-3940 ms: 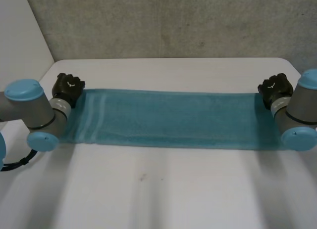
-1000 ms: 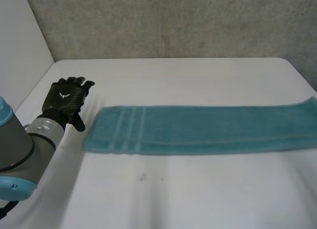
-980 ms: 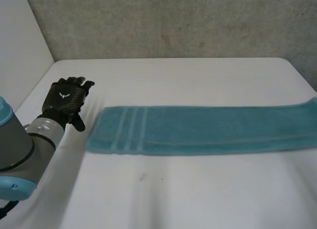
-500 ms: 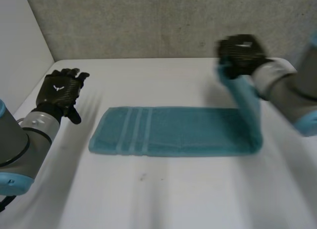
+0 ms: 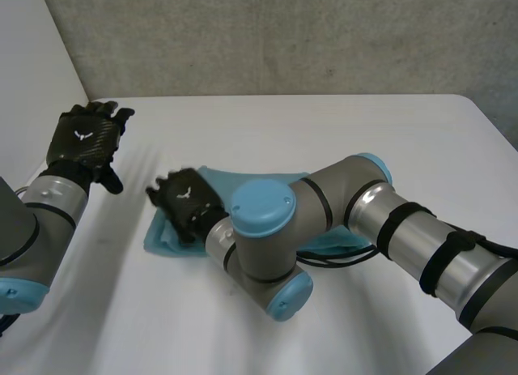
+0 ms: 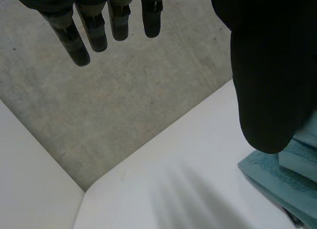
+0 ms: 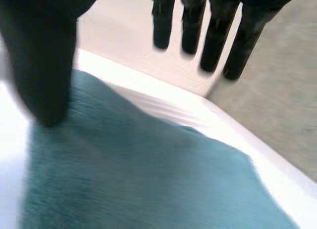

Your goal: Fold the laundry

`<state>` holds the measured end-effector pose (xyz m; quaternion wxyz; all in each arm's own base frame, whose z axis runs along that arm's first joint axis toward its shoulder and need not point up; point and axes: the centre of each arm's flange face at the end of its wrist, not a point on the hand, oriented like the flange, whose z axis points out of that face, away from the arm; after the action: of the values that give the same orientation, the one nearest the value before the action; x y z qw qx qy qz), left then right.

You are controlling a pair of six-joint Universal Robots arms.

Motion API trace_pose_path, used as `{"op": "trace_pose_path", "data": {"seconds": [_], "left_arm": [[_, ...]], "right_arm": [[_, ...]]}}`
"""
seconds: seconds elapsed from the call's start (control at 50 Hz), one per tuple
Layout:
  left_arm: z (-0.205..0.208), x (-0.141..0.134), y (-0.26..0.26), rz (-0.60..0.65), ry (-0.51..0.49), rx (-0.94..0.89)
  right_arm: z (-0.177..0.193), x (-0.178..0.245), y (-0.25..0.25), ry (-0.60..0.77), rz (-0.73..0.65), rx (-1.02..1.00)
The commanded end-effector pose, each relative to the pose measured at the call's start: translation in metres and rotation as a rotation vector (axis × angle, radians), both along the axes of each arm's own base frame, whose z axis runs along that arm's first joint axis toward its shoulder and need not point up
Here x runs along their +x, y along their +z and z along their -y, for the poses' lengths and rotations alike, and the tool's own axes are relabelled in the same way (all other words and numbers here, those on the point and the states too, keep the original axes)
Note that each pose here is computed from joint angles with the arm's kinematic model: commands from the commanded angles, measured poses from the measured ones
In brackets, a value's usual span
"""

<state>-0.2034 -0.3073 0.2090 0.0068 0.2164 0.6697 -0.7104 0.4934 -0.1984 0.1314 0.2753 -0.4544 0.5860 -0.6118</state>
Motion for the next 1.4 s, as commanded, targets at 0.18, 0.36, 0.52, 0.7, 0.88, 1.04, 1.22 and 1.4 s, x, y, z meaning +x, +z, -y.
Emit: {"op": "trace_pose_path", "data": {"seconds": [0.18, 0.36, 0.52, 0.7, 0.88, 1.04, 1.22, 1.4], "left_arm": [[-0.029, -0.065, -0.016, 0.013, -0.206, 0.028], [-0.045, -0.101, -0.041, 0.036, -0.311, 0.076], [-0.035, -0.108, -0.064, 0.058, -0.309, 0.117], [-0.014, -0.089, -0.074, 0.089, -0.189, 0.135], [-0.022, -0.079, -0.078, 0.179, -0.164, 0.133], [-0.039, -0.076, -0.053, 0.157, -0.173, 0.094], [-0.048, -0.070, -0.012, 0.117, -0.161, -0.001], [-0.045, -0.052, 0.007, 0.100, -0.076, -0.042]], "right_arm": [[0.047, -0.099, 0.064, -0.370, -0.126, 0.083], [0.064, -0.174, 0.051, -0.526, -0.185, 0.163], [0.067, -0.206, 0.026, -0.559, -0.196, 0.214], [0.065, -0.217, 0.005, -0.561, -0.192, 0.227], [0.073, -0.233, -0.007, -0.614, -0.163, 0.164], [0.088, -0.248, 0.020, -0.644, -0.236, -0.044], [0.066, -0.165, 0.093, -0.443, -0.199, -0.405], [-0.020, -0.065, 0.034, 0.025, -0.223, -0.334]]}}
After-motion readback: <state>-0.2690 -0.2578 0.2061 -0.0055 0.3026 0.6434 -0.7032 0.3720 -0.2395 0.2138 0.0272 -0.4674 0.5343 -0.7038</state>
